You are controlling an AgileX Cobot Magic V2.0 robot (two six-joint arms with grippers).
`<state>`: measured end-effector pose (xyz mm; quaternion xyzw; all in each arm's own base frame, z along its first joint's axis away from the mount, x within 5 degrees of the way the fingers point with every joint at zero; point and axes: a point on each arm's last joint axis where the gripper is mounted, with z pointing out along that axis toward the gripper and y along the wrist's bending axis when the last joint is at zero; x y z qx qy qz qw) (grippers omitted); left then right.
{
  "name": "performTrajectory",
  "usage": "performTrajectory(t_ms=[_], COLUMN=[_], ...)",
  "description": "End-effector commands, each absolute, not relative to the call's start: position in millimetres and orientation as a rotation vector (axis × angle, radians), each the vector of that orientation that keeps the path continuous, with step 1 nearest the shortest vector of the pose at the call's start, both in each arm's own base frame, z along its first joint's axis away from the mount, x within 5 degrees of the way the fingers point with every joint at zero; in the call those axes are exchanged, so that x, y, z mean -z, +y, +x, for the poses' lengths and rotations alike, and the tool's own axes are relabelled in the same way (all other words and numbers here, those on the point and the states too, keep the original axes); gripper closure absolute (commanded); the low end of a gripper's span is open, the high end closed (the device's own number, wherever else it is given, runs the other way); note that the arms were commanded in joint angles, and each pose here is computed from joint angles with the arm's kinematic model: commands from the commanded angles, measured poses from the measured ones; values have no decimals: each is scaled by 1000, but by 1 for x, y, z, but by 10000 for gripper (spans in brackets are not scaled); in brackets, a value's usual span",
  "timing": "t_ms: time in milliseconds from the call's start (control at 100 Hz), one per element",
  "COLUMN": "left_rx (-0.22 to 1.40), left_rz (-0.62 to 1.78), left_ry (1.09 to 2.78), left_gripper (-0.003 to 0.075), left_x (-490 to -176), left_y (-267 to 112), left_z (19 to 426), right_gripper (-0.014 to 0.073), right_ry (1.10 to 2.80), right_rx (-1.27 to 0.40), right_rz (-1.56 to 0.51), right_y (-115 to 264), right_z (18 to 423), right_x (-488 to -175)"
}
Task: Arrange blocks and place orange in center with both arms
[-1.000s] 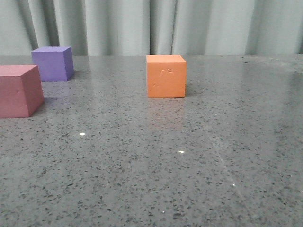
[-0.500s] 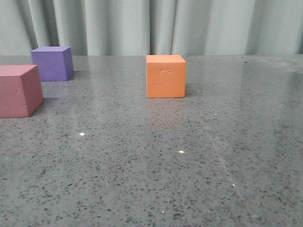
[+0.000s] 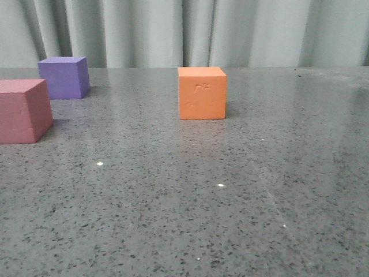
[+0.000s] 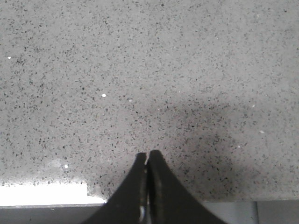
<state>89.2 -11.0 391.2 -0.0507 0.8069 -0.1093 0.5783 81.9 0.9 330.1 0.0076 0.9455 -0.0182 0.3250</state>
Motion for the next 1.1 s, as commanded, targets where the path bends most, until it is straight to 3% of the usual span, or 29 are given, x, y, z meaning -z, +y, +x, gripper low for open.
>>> performTrajectory(t_ms=[0,40,170,610,830,1090], left_rx=[280,280,286,550,606,537], left_rz=[-120,-120,-99,22,138,247], left_ry=[1770,1770,1772,1905,1961,2007], left_gripper=[70,-3,79,83,92,105], left_x=[-410,-410,-410,-424,-423,-413], left_y=[-11,-11,-13,-48,-89,-159], left_z=[90,90,91,159,202,242], right_gripper=[662,662,662,662,662,662], right_ry=[2421,2421,2421,2421,2422,2421], right_rx=[53,53,52,52,50,50], right_rz=[10,10,10,10,10,10], right_y=[0,0,1,1,1,1], right_z=[85,85,85,85,85,85], right_x=[-339,-339,-339,-339,-338,-339])
